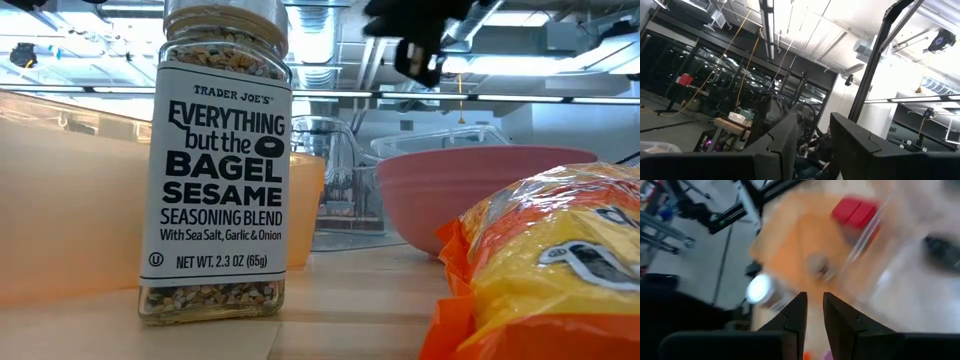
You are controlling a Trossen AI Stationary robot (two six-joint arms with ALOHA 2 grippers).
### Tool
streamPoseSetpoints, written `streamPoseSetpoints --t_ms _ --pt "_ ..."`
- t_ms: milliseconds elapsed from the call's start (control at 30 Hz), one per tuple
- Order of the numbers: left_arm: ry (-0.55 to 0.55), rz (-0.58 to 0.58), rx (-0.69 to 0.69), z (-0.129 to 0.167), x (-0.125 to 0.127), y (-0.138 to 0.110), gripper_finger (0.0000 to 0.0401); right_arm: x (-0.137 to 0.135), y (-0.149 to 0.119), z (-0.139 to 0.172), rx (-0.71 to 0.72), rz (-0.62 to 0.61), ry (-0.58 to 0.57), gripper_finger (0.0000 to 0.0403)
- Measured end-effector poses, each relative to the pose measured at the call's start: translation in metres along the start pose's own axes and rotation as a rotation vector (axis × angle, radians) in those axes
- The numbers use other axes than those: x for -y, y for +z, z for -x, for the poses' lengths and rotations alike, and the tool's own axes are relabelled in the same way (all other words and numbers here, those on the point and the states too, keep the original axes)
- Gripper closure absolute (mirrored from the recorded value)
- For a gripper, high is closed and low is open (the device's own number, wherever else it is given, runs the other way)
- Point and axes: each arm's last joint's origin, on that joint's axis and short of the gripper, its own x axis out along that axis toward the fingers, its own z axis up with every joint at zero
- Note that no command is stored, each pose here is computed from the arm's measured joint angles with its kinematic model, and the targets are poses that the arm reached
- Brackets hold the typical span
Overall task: Pick & Place Food Item
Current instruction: Put the green noodle pack into the transparent container
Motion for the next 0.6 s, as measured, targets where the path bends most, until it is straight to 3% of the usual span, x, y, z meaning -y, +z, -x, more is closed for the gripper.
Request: streamPoseSetpoints --t_ms 433,600 --pt "-0.049 -0.018 0.022 0.0 0.002 0.003 0.0289 -0.068 -0.075 0.0 -0.319 -0.196 0.075 0.0343" --pt "-0.05 -0.017 0.026 0.0 0.002 0.003 0.0289 -0.087 -0.1 0.006 -0.385 -0.279 0.039 0.0343"
